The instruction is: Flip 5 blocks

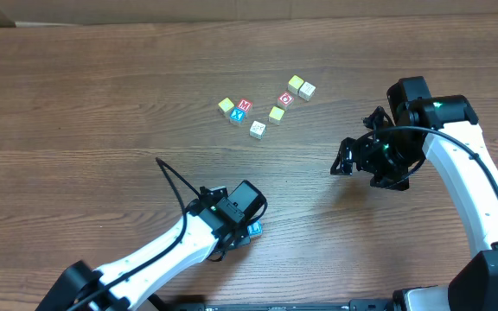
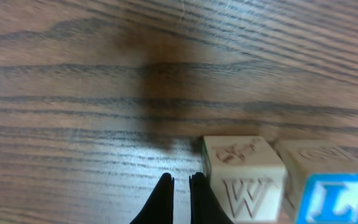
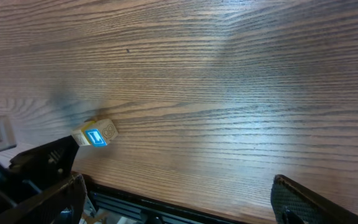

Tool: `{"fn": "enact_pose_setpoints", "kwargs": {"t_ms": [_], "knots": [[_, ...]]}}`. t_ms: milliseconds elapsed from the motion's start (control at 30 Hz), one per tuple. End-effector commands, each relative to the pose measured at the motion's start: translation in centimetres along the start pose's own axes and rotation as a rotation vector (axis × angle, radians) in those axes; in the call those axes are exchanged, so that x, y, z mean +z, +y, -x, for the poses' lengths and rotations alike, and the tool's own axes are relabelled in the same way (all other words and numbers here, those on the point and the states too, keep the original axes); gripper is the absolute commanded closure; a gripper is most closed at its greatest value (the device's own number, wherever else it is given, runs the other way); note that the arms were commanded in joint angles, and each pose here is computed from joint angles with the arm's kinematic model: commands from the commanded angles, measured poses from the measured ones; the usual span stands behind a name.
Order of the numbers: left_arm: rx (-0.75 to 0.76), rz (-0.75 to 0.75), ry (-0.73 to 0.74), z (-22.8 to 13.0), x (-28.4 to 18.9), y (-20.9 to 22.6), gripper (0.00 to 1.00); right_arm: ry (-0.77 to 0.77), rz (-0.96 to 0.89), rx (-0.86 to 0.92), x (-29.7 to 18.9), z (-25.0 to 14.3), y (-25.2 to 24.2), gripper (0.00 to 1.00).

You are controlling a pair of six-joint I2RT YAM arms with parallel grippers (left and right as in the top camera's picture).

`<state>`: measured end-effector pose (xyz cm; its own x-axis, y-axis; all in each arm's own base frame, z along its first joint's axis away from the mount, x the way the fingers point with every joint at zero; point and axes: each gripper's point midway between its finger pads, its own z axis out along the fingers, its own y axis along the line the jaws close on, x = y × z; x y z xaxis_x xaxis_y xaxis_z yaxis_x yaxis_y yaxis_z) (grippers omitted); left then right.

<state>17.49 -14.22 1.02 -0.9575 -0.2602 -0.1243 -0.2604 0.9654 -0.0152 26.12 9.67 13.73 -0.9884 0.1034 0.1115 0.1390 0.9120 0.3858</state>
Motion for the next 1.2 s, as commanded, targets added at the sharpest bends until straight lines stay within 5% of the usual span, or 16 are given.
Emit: {"fn": "enact_pose_setpoints", "kwargs": {"t_ms": [0,800,1033,1067,1100,1167], "knots": [[0.007,0.044,0.02,-0.2,1.1,0.6,0.96,-0.031,0.008,-0.015,-0.8,0.6,0.3,0.04],[0.066,0.021,0.003,0.3,1.6,-0.2,0.96,-0.03,0.008,-0.015,-0.8,0.5,0.3,0.02],[0.034,0.065,-0.12,3.0,-3.0,0.4,0.96,-0.032,0.008,-0.016,-0.8,0.6,0.3,0.0],[0.038,0.054,-0.143,3.5,-3.8,0.2,0.87,-0.034,0.009,-0.017,-0.8,0.6,0.3,0.0],[0.06,0.025,-0.172,4.2,-4.9,-0.4,0.66,-0.035,0.009,-0.017,-0.8,0.7,0.3,0.0],[0.1,-0.019,-0.211,5.2,-6.1,-1.6,0.55,-0.038,0.01,-0.019,-0.8,0.7,0.3,0.0]]}}
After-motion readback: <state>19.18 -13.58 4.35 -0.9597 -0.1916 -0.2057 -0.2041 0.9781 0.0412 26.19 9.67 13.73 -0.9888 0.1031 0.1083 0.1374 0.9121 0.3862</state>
